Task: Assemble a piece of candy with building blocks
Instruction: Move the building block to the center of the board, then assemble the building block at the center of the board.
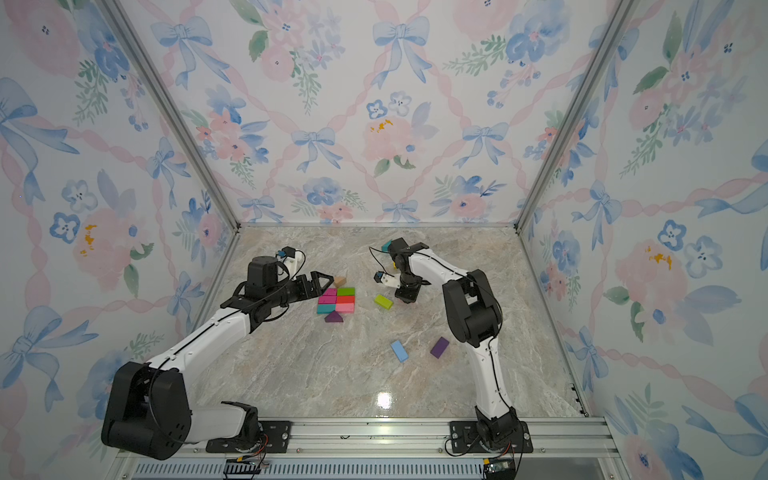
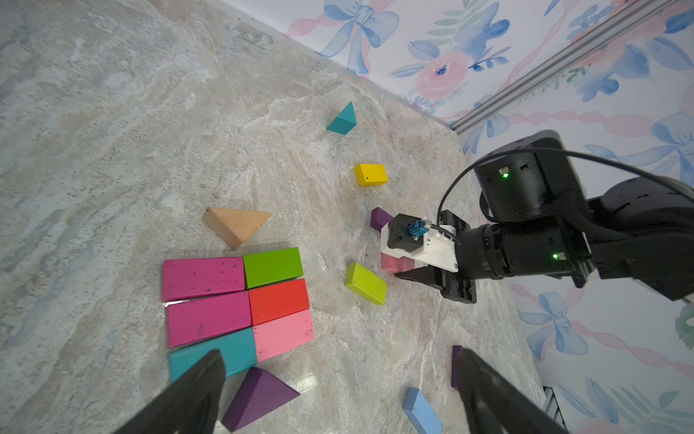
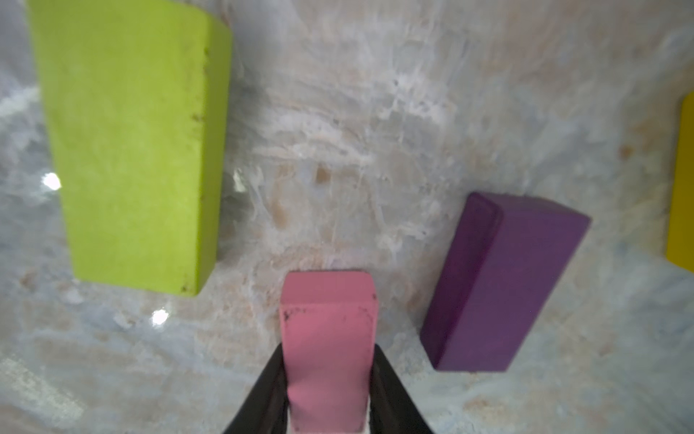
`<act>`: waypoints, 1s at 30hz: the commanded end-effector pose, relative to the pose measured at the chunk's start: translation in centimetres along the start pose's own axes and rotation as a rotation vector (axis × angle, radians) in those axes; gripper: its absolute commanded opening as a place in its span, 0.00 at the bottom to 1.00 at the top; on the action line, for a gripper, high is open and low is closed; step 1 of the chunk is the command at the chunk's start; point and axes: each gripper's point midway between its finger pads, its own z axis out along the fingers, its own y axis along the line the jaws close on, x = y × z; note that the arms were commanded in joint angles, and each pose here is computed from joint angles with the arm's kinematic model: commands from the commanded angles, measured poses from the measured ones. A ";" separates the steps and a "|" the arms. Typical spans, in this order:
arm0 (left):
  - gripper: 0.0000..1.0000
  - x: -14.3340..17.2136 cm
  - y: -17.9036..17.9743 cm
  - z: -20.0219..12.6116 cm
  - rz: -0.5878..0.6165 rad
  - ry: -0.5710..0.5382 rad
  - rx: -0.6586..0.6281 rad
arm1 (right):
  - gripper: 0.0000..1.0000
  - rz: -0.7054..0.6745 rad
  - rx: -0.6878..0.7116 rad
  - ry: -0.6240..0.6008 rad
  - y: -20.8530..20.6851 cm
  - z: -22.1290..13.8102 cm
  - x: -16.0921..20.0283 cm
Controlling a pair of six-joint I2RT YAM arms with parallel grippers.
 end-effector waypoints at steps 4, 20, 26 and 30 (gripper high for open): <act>0.98 -0.7 -0.2 -0.5 0.028 -0.010 0.017 | 0.45 -0.084 0.029 -0.009 -0.2 0.1 -1.4; 0.98 0.1 0.9 -2.7 0.018 -0.034 0.019 | 0.82 0.091 0.008 -0.292 0.6 -7.9 -4.8; 0.98 1.3 0.9 -3.4 0.013 -0.031 0.029 | 0.84 0.095 -0.098 -0.272 2.7 -6.5 -6.4; 0.98 2.2 1.0 -3.8 0.007 -0.027 0.032 | 0.84 0.064 -0.151 -0.208 3.6 -4.3 -7.1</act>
